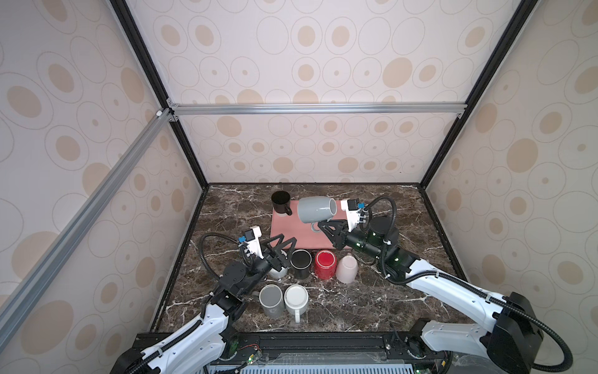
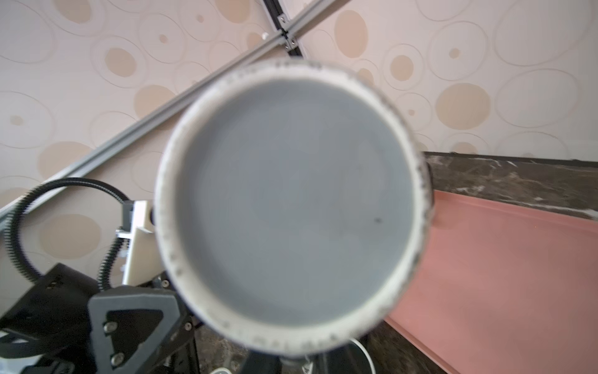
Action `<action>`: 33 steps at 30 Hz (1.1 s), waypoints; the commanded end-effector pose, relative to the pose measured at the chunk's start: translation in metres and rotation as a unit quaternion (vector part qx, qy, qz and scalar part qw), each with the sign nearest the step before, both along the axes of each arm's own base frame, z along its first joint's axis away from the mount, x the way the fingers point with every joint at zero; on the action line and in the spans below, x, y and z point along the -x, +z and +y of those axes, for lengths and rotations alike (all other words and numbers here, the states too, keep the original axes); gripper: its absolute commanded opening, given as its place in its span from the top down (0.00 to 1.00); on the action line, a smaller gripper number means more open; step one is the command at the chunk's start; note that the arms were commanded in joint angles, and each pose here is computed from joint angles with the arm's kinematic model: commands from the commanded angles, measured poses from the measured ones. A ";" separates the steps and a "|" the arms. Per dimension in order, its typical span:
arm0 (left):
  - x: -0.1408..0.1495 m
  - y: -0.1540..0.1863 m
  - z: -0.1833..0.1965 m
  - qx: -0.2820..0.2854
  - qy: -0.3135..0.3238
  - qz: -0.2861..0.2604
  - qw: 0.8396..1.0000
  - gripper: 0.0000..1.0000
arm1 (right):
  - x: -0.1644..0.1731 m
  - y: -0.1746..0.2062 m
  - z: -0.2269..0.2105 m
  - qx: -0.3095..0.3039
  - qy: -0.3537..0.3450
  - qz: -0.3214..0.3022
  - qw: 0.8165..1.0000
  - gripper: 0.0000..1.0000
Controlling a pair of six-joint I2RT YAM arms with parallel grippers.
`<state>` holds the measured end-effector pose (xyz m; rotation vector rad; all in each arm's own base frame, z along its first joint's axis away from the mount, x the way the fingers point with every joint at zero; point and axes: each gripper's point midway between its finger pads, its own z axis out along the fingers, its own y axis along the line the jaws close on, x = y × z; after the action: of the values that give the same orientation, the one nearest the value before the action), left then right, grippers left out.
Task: Turn the mug right side up
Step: Place the mug on the tray.
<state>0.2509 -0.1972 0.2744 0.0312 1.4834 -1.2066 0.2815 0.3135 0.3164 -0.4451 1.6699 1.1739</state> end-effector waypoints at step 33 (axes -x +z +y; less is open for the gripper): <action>0.034 0.085 -0.015 0.094 -0.106 -0.132 0.981 0.53 | 0.066 0.071 0.044 -0.140 0.199 -0.059 0.968 1.00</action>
<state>0.2238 -0.2143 0.3322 0.1915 1.2402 -1.4218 0.2263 0.3610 0.3433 -0.6555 1.5000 1.5899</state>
